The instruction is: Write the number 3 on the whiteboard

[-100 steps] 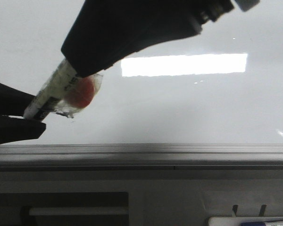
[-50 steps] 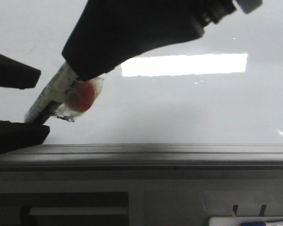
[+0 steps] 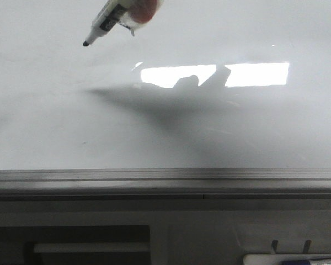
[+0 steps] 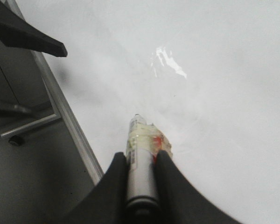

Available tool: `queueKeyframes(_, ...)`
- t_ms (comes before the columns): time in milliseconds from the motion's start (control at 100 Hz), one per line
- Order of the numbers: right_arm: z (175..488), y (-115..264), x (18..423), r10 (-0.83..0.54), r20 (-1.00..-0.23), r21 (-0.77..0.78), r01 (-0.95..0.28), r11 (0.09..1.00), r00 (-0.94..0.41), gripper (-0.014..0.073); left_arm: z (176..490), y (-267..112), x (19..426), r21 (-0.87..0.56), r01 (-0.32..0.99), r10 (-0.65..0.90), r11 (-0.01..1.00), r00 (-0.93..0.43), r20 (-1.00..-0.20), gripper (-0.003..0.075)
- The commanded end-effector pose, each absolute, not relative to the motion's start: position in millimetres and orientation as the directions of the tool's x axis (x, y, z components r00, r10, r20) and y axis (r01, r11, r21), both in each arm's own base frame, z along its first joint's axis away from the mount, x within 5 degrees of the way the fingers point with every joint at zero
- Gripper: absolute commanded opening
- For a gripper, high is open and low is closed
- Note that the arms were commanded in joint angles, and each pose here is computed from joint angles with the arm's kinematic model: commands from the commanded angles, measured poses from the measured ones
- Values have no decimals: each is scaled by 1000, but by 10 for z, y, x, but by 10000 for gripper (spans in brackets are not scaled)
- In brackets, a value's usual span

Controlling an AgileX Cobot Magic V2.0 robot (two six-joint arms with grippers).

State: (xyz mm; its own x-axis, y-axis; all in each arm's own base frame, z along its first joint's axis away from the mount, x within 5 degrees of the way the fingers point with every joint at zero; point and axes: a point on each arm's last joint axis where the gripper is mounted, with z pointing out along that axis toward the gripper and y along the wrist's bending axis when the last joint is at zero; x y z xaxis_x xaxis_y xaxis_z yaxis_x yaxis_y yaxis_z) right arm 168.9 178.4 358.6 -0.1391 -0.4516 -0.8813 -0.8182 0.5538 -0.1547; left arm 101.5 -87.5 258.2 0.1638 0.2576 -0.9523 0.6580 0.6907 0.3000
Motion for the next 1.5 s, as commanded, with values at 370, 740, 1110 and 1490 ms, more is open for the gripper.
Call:
queueKeyframes(370, 3787, 1899, 1959, -427, -902, -232, -774, 589, -55, -61, 2781, -755, 1102, 200, 563, 113, 802, 185, -976, -20)
queueKeyframes(740, 3824, 1652, 2118, -496, -858, -249, -735, 631, -134, -61, 2781, -755, 1102, 200, 563, 113, 802, 185, -976, -20)
queueKeyframes(1110, 3622, 1743, 2093, -554, -804, -191, -787, 586, -217, -61, 2781, -755, 1102, 200, 563, 113, 802, 185, -976, -20)
queueKeyframes(1490, 3589, 1790, 2057, -587, -782, -203, -804, 559, -210, -61, 2779, -755, 1103, 213, 560, 125, 800, 191, -974, -20)
